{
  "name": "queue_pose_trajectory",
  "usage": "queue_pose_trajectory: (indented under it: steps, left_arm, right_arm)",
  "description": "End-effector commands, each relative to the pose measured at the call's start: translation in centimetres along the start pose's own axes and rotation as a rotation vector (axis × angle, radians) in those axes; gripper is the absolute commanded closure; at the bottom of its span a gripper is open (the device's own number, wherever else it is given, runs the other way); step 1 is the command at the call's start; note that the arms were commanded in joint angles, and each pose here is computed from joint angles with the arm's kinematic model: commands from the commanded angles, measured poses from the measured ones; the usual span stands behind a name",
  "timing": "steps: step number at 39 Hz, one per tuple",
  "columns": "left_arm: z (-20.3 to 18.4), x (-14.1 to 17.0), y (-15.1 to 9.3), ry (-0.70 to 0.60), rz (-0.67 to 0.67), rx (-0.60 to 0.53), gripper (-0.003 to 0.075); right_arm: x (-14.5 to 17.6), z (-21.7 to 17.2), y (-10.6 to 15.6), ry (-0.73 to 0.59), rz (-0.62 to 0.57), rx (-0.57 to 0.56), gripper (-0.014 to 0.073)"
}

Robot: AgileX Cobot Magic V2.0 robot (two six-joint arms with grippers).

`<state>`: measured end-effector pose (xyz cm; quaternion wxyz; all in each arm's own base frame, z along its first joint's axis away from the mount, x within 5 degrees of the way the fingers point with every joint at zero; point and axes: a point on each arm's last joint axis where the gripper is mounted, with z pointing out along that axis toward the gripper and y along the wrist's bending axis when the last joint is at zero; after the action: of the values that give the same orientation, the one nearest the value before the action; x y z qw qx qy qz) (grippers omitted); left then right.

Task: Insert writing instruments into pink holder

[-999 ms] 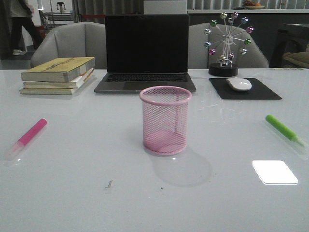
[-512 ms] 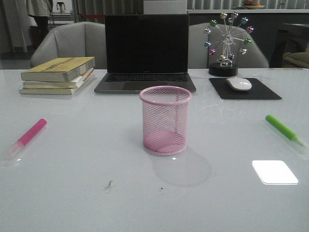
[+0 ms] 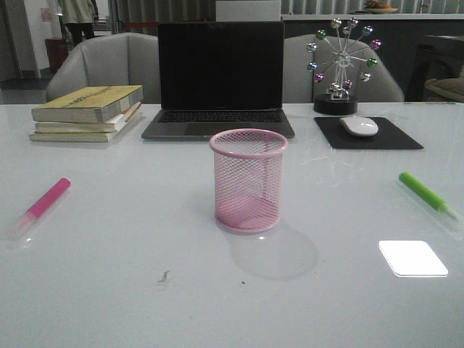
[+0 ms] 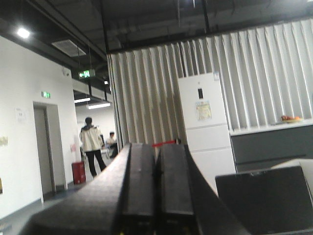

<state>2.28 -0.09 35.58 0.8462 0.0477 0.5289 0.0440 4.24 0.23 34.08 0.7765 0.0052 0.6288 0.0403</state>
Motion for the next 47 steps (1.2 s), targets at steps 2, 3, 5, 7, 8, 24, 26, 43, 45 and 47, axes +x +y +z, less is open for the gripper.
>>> queue_pose_trajectory:
  steps: [2,3,5,7,8,24,26,43,45,47]
  left_arm:
    - [2.9,-1.4,0.2,0.007,-0.008,0.002,0.0629]
    - [3.5,-1.2,0.2,0.027,-0.008,0.004,0.0629]
    - [4.6,-1.0,0.1,0.058,-0.008,0.009,0.0629]
    - [5.7,-0.6,0.1,0.096,-0.008,0.014,0.0628]
    - [6.4,-0.1,0.0,0.127,-0.008,0.018,0.0628]
    - [11.3,7.8,-1.2,0.577,-0.171,0.039,0.0613]
    - [11.3,7.9,-1.2,0.583,-0.182,0.037,0.0567]
    - [11.4,7.9,-1.2,0.584,-0.226,0.026,0.0265]
    - [11.4,7.9,-1.2,0.584,-0.235,0.024,0.0265]
    - [11.4,7.9,-1.2,0.584,-0.237,0.023,0.0265]
  right_arm:
    - [-2.6,2.9,0.1,-0.013,-0.015,0.0,0.0564]
    - [-2.5,3.5,0.1,0.01,-0.015,0.002,0.0564]
    - [-2.4,4.6,0.1,0.047,-0.014,0.003,0.0564]
    - [-2.0,5.7,0.1,0.093,-0.014,0.005,0.0564]
    - [-1.7,6.2,0.0,0.118,-0.014,0.007,0.0564]
    - [4.3,10.8,-0.3,0.547,-0.011,0.022,0.0547]
    - [4.8,11.0,-0.3,0.586,-0.01,0.023,0.0483]
    - [6.3,11.8,-0.4,0.662,0.001,0.027,0.0083]
    - [6.3,12.1,-0.4,0.673,0.001,0.027,0.0083]
    - [6.0,12.6,-0.3,0.681,0.001,0.027,0.0083]
